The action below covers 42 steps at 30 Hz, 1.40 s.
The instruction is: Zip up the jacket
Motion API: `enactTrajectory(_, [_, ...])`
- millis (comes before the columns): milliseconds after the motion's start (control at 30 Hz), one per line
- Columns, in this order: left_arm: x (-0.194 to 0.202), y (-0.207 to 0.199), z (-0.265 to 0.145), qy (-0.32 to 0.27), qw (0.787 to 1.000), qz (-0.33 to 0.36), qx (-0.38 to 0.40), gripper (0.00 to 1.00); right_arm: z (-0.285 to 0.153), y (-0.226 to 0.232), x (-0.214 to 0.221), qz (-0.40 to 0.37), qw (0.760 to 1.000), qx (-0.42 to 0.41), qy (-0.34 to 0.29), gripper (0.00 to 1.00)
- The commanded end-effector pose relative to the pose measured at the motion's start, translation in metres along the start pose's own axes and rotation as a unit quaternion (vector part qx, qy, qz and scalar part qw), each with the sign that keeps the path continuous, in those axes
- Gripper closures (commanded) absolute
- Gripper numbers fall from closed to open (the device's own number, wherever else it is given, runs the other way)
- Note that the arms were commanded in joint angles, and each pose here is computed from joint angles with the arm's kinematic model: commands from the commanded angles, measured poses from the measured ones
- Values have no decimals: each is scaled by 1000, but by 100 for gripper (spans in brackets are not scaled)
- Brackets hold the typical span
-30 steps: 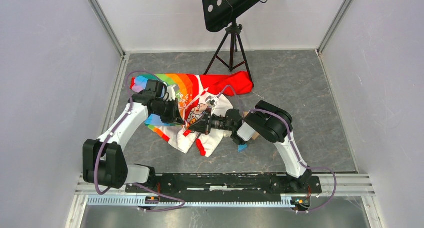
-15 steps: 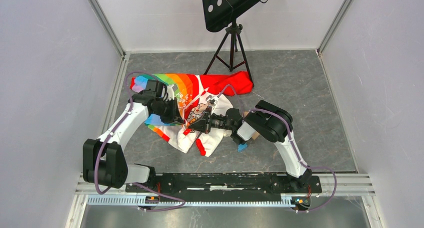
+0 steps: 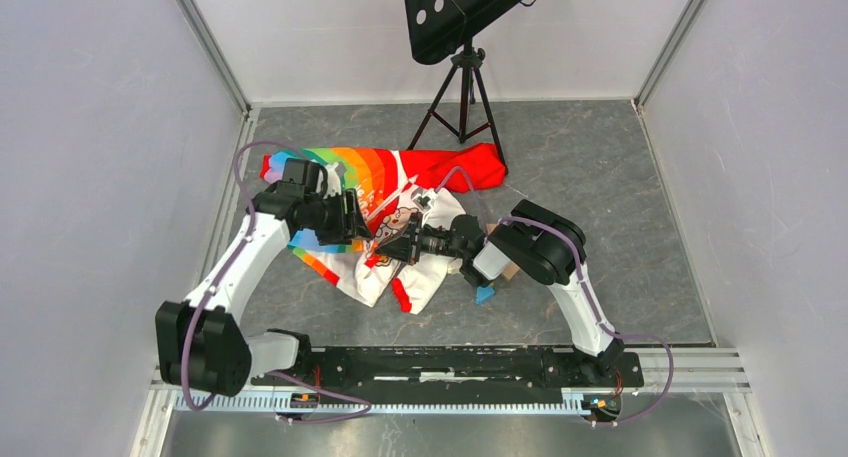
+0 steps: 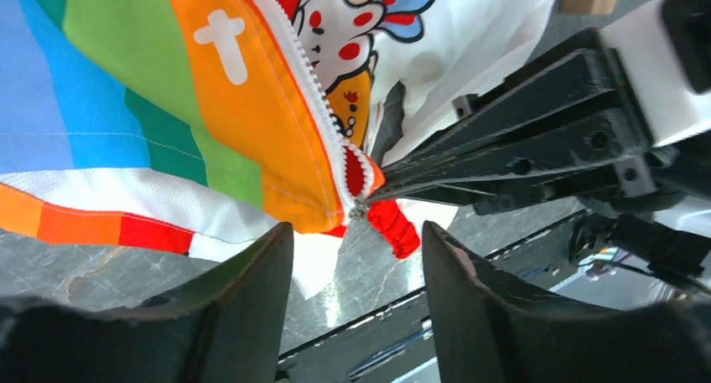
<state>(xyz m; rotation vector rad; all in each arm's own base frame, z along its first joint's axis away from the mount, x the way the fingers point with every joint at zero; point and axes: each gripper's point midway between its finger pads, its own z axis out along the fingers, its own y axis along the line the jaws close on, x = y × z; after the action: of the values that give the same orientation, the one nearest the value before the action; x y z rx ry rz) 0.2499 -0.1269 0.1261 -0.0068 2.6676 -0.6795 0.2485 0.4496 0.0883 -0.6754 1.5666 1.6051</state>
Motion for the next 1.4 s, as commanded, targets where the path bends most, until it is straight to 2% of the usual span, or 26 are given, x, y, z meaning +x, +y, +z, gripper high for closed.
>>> enactTrajectory(0, [-21,-10,-24,-84,996,-14,10,32,7,36,-53,-87,989,-76,-91,100])
enactTrajectory(167, [-24,-4,-28,-110,992,-39,36,26,6,38,-53,-88,989,-78,-90,100])
enactTrajectory(400, [-26,-12,-19,-104,984,-65,132,25,7,37,-53,-86,989,-80,-89,100])
enactTrajectory(533, [-20,-14,-13,-93,981,-76,154,26,8,37,-53,-86,989,-82,-90,100])
enactTrajectory(700, [-6,-10,-5,-50,981,-116,146,33,8,37,-53,-85,989,-82,-90,100])
enactTrajectory(800, [-6,-10,-7,-58,981,-117,143,35,8,38,-53,-85,989,-82,-90,100])
enactTrajectory(967, [-4,-13,-4,-53,978,-123,157,51,7,38,-53,-84,989,-84,-90,100])
enactTrajectory(1367, [2,-12,-2,-34,980,-130,146,69,7,38,-54,-82,989,-83,-92,100])
